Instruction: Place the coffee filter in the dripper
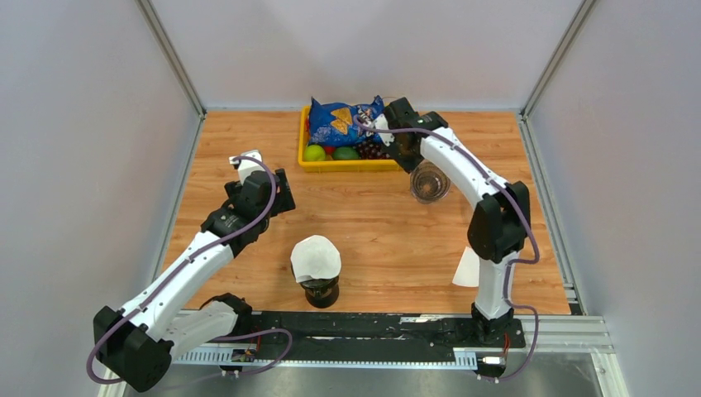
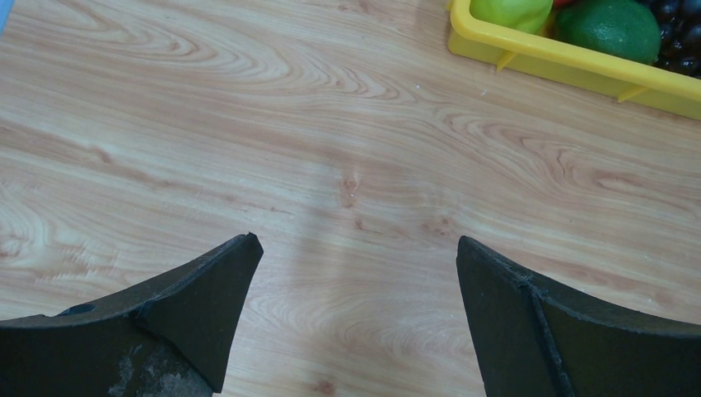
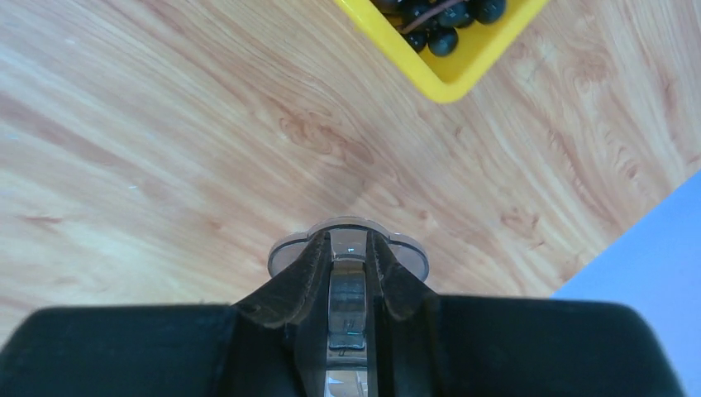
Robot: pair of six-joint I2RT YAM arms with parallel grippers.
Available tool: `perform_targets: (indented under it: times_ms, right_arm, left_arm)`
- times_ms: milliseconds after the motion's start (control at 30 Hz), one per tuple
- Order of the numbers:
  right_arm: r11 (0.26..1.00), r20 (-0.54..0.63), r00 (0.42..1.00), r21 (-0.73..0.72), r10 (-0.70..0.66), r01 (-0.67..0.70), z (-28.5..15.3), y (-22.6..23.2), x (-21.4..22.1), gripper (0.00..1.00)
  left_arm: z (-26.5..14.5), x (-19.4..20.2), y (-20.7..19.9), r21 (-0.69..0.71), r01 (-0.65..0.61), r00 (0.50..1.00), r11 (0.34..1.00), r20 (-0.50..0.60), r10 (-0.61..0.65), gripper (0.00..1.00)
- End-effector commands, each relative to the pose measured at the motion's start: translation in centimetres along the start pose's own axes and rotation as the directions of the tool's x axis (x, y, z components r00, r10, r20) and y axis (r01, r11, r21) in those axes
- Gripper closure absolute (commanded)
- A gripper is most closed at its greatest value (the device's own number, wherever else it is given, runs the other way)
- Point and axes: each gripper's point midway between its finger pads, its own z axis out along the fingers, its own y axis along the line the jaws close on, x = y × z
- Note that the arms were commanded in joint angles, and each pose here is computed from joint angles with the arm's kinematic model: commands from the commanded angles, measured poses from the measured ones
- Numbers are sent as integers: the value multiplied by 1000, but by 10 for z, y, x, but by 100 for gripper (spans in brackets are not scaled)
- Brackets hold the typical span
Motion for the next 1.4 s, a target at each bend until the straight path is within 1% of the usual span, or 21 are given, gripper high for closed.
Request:
perform_targets:
  times_ms: [0,33,67,100,167,200,267,333,367,433,533,567,633,833,1000,1133,1367]
  right_arm:
    - [954,160,941,-22,297,-298,-73,-7,-10,100]
    - [937,188,920,-3,343,-348,-81,-12,-9,100]
    - [901,217,883,30,417,-433,-91,-24,-5,100]
    - [842,252,823,53,509,-537,-102,-38,-2,100]
    - [751,307,717,11,626,-660,-124,-59,5,100]
    - [722,327,677,-25,659,-691,-134,-66,8,100]
    - [622,355,578,-14,735,-783,-149,-86,26,100]
    - [526,336,485,-37,808,-850,-160,-100,46,100]
    - [490,319,449,-59,835,-870,-163,-104,54,100]
    - [423,310,392,-37,866,-905,-166,-117,75,100]
    - [364,259,363,43,895,-930,-156,-129,108,100]
    - [326,248,330,59,911,-944,-153,-139,121,100]
    - [291,223,297,57,929,-955,-147,-147,133,100]
    - [233,176,254,132,951,-963,-144,-161,162,100]
    - [225,143,245,139,959,-964,-132,-162,171,99]
    - [246,111,255,87,960,-965,-119,-161,161,99]
    - [243,47,249,109,967,-964,-93,-160,165,97]
  left_arm:
    - [-7,-12,-2,25,17,999,1000,31,-18,0]
    - [-7,-12,-1,25,18,999,1000,33,-19,0]
    - [-8,-12,-1,26,20,999,999,35,-21,0]
    - [-8,-13,-1,25,22,999,999,36,-22,0]
    - [-9,-12,-1,29,24,999,999,38,-25,0]
    - [-9,-13,-1,34,25,999,999,39,-26,0]
    - [-9,-13,-2,38,26,999,999,39,-28,0]
    - [-10,-13,-3,42,28,999,999,38,-29,0]
    - [-10,-13,-2,41,27,999,999,38,-29,0]
    - [-10,-13,-3,42,29,999,999,37,-30,0]
    - [-10,-12,-3,44,28,999,999,37,-29,0]
    - [-9,-13,-3,44,26,999,999,37,-28,0]
    - [-9,-12,-3,43,24,999,999,36,-25,0]
    - [-9,-13,-3,42,24,999,999,39,-25,0]
    - [-9,-13,-2,36,22,999,999,38,-24,0]
    - [-9,-13,-1,35,24,999,999,37,-26,0]
    - [-11,-13,0,36,27,999,999,42,-28,0]
